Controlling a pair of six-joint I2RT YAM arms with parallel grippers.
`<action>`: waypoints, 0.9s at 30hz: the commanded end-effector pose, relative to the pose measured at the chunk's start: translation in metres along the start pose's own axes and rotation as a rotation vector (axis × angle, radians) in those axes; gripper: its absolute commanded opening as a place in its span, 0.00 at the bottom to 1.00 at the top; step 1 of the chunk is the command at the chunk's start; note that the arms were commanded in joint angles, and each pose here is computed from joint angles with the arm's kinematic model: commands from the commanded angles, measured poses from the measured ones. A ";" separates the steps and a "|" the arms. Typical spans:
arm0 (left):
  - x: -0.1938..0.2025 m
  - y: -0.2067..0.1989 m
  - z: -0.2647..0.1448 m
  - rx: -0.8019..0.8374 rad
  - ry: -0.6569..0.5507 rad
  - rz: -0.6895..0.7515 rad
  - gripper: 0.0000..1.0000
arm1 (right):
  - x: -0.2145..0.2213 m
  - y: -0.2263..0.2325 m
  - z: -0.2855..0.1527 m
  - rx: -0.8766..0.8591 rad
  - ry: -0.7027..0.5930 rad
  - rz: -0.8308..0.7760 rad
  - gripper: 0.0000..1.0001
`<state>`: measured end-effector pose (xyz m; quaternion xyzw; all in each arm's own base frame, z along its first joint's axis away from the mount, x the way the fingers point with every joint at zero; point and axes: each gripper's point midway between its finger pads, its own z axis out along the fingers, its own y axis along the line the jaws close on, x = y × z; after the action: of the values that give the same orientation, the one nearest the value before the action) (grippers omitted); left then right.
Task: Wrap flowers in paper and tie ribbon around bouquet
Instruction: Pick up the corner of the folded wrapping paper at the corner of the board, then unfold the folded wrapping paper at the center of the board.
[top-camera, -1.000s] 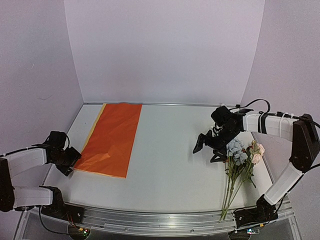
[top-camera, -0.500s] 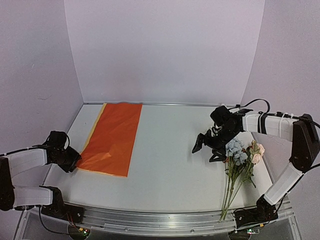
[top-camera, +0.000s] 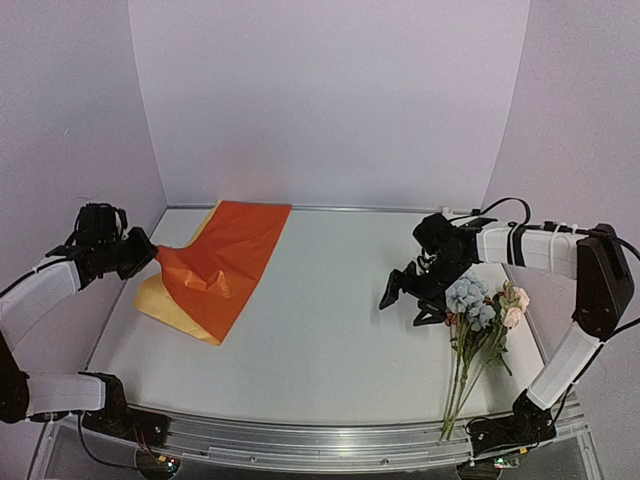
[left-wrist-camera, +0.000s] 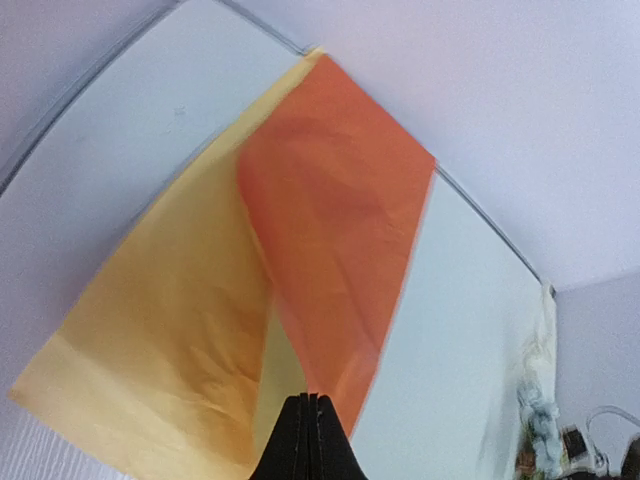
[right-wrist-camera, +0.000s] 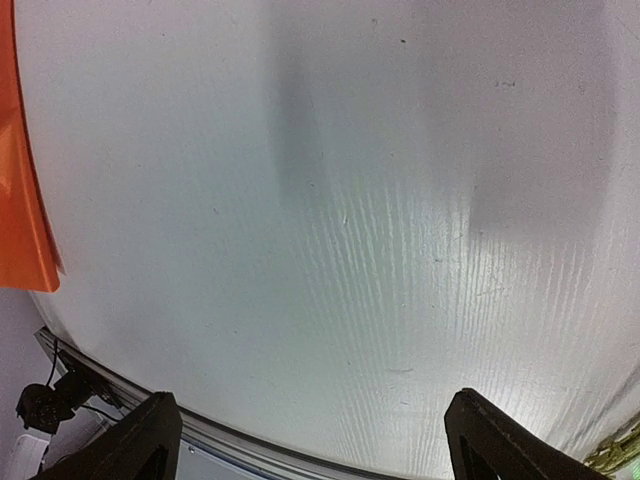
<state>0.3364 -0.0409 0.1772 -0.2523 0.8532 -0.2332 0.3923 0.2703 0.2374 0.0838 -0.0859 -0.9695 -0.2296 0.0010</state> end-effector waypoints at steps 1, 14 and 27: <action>-0.009 -0.095 -0.007 0.355 0.085 0.414 0.00 | -0.002 0.016 0.002 -0.009 0.007 -0.015 0.93; 0.215 -0.239 -0.021 0.734 0.681 1.024 0.00 | 0.001 -0.005 -0.005 0.071 -0.128 0.022 0.92; 0.312 -0.259 -0.056 0.940 0.836 1.126 0.00 | -0.014 0.054 -0.047 -0.116 -0.195 -0.060 0.98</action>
<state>0.1890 -0.4160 0.1642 0.4894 0.7723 -0.3795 0.1417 0.2675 0.2313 0.1045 -0.1074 -0.9687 -0.2115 -0.0734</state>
